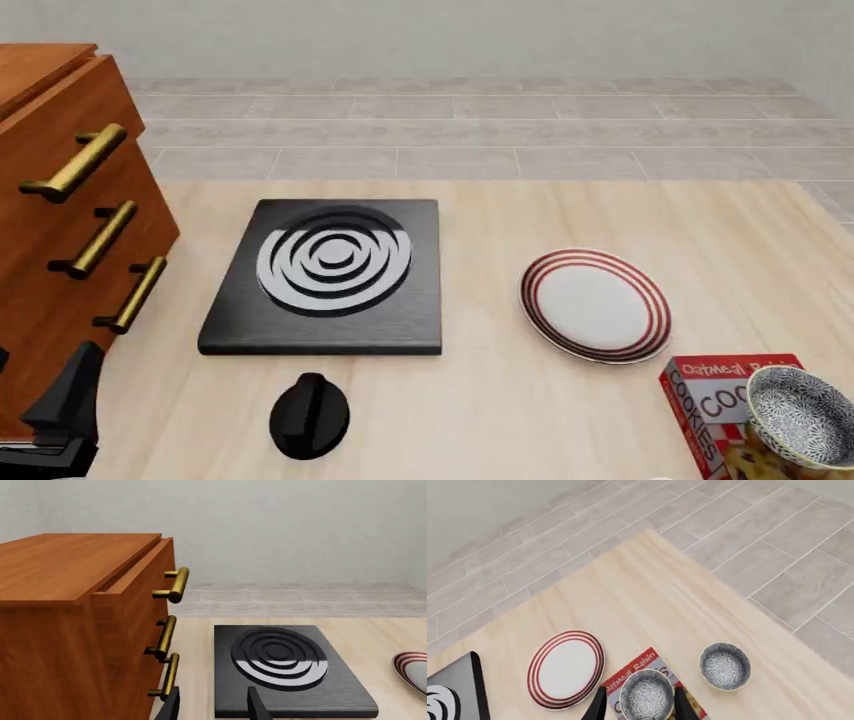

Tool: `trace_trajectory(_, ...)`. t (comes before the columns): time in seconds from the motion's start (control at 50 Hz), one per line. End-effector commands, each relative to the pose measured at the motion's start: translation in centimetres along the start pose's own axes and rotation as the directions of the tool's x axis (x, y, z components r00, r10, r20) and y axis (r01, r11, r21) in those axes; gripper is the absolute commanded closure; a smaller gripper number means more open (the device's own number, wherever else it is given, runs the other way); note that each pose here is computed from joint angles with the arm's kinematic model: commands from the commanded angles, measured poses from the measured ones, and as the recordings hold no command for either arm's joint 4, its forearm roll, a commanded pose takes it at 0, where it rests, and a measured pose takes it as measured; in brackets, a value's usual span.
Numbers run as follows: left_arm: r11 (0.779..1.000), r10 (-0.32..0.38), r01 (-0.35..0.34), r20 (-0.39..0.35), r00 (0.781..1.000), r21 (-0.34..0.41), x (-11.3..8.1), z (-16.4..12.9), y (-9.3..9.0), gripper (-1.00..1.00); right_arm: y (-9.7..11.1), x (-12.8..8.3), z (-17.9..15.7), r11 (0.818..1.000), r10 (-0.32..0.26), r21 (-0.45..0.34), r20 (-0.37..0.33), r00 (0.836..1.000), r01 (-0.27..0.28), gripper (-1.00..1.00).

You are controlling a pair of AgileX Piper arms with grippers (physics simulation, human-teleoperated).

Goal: Pick the akita bowl on the cookies box and place it on the plate.

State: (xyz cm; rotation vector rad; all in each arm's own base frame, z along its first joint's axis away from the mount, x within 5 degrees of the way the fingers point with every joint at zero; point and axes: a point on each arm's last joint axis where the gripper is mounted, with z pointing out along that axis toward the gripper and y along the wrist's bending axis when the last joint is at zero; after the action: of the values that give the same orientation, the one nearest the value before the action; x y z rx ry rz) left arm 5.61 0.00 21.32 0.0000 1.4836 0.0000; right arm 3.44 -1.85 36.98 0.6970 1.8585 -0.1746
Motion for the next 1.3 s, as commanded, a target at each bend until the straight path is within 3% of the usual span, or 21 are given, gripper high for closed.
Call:
trace_trajectory(0.02,1.000,0.000,0.000,0.000,1.000,0.000,0.0,0.0,0.0,-1.00,-0.5,1.0,0.7,0.998,0.030,0.062,-0.005,1.000,-0.030,-1.00)
trace_trajectory(0.16,1.000,0.000,0.000,0.000,1.000,0.000,0.0,0.0,0.0,-1.00,-0.9,2.2,1.7,0.994,0.060,0.089,-0.021,0.998,-0.058,-1.00)
trace_trajectory(0.76,1.000,0.000,0.000,0.000,1.000,0.000,0.0,0.0,0.0,-1.00,-2.3,4.0,4.8,0.973,0.112,0.208,-0.042,0.993,-0.101,-1.00)
trace_trajectory(1.3,1.000,0.000,0.000,0.000,1.000,0.000,0.0,0.0,0.0,-1.00,-3.3,7.3,7.7,0.966,0.157,0.230,-0.144,0.977,-0.122,-1.00)
